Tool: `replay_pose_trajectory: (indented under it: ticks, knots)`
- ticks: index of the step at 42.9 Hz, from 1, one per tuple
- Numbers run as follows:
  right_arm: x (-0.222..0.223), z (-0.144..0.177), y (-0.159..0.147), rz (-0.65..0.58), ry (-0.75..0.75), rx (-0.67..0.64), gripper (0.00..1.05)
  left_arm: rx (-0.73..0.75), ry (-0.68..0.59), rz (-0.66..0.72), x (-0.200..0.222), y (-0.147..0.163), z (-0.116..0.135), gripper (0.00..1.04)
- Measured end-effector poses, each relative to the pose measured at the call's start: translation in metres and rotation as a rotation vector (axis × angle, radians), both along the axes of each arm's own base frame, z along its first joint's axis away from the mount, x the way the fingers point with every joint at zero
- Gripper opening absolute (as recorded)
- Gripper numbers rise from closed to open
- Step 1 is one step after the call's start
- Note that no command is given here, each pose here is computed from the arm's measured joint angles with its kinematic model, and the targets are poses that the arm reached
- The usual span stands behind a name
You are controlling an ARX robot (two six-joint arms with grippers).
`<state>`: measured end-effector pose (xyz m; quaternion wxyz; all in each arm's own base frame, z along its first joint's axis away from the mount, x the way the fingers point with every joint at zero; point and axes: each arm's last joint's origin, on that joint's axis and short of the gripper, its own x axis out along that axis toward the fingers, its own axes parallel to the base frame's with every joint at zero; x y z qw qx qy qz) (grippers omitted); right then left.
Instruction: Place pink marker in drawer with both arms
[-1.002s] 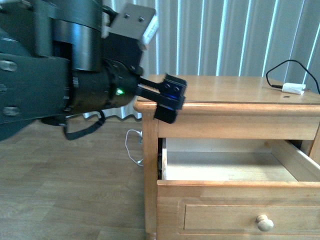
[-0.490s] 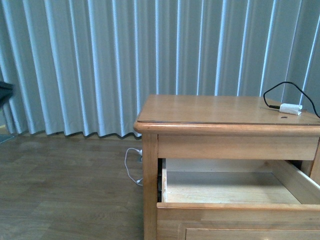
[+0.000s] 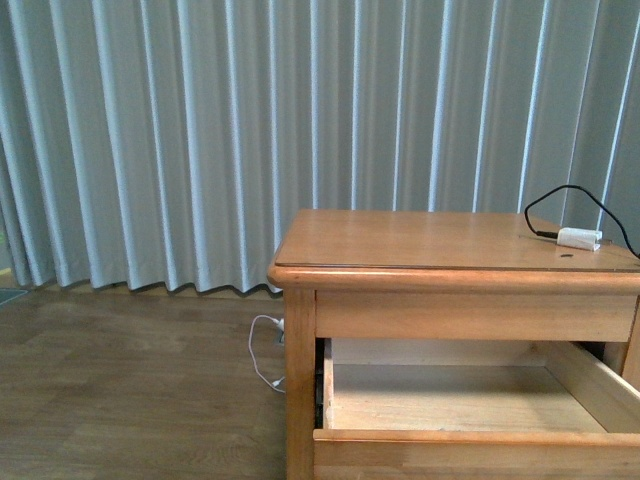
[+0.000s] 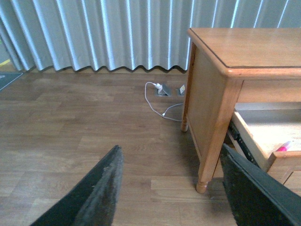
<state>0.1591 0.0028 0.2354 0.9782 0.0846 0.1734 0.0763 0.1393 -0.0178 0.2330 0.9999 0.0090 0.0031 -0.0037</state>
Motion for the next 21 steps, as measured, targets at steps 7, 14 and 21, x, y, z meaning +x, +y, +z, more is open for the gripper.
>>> replay_pose_trajectory:
  ticks: [7, 14, 21]
  knots:
    - [0.000, 0.000, 0.000, 0.000, 0.000, 0.000, 0.96, -0.008, 0.001, -0.009, -0.009, 0.008, -0.020, 0.31]
    - [0.000, 0.000, 0.000, 0.000, 0.000, 0.000, 0.96, -0.020, -0.006, 0.007, -0.016, 0.017, -0.035, 0.04]
    - [0.000, 0.000, 0.000, 0.000, 0.000, 0.000, 0.96, -0.020, -0.006, 0.005, -0.020, 0.018, -0.044, 0.04]
